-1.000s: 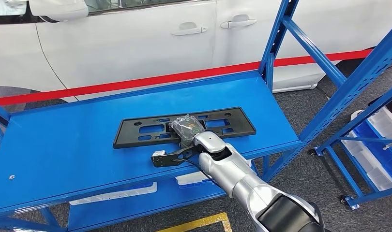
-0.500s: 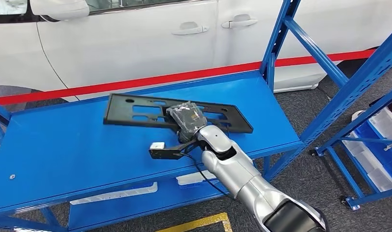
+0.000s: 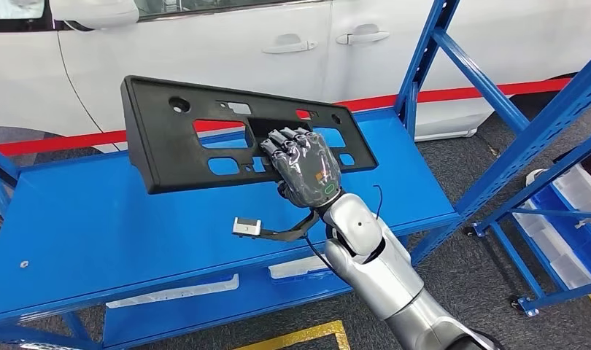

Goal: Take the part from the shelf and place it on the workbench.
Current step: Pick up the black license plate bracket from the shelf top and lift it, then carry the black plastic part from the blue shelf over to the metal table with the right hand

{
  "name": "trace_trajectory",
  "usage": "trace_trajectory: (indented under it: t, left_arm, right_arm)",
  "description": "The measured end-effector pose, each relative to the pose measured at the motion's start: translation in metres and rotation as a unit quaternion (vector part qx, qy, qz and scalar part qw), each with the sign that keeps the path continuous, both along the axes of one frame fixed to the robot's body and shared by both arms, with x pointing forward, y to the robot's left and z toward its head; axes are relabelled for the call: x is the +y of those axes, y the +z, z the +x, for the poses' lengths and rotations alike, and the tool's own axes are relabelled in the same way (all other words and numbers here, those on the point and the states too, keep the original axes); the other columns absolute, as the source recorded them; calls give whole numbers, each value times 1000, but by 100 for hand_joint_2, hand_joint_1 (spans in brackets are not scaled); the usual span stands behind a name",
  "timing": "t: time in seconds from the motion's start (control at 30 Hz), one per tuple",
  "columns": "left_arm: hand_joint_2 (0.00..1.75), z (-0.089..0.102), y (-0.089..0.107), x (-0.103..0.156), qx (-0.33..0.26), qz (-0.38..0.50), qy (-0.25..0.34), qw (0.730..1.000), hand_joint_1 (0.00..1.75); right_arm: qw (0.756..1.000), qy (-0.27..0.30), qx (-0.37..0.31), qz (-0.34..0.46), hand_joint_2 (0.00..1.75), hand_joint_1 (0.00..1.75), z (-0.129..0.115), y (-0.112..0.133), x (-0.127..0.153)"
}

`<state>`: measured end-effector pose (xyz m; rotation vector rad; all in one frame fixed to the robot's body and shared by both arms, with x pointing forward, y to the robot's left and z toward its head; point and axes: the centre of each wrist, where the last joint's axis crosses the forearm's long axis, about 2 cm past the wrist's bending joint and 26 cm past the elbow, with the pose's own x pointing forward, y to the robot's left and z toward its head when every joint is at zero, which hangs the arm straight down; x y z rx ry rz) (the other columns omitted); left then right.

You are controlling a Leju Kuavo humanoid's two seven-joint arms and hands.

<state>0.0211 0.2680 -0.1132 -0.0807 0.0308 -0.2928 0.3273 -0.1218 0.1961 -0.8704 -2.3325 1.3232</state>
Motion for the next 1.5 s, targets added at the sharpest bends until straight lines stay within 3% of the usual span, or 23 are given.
trace_trajectory:
  t: [0.57, 1.0, 1.5]
  left_arm:
    - [175, 1, 0, 1, 2, -1, -23, 1000, 0]
    - [175, 5, 0, 5, -2, 0, -41, 999, 0]
    - [175, 7, 0, 4, -7, -2, -45, 999, 0]
  right_arm:
    - [999, 12, -26, -37, 175, 175, -13, -11, -7]
    - [986, 168, -11, 13, 175, 175, -45, 10, 2]
    - [977, 208, -28, 23, 175, 175, -60, 23, 5]
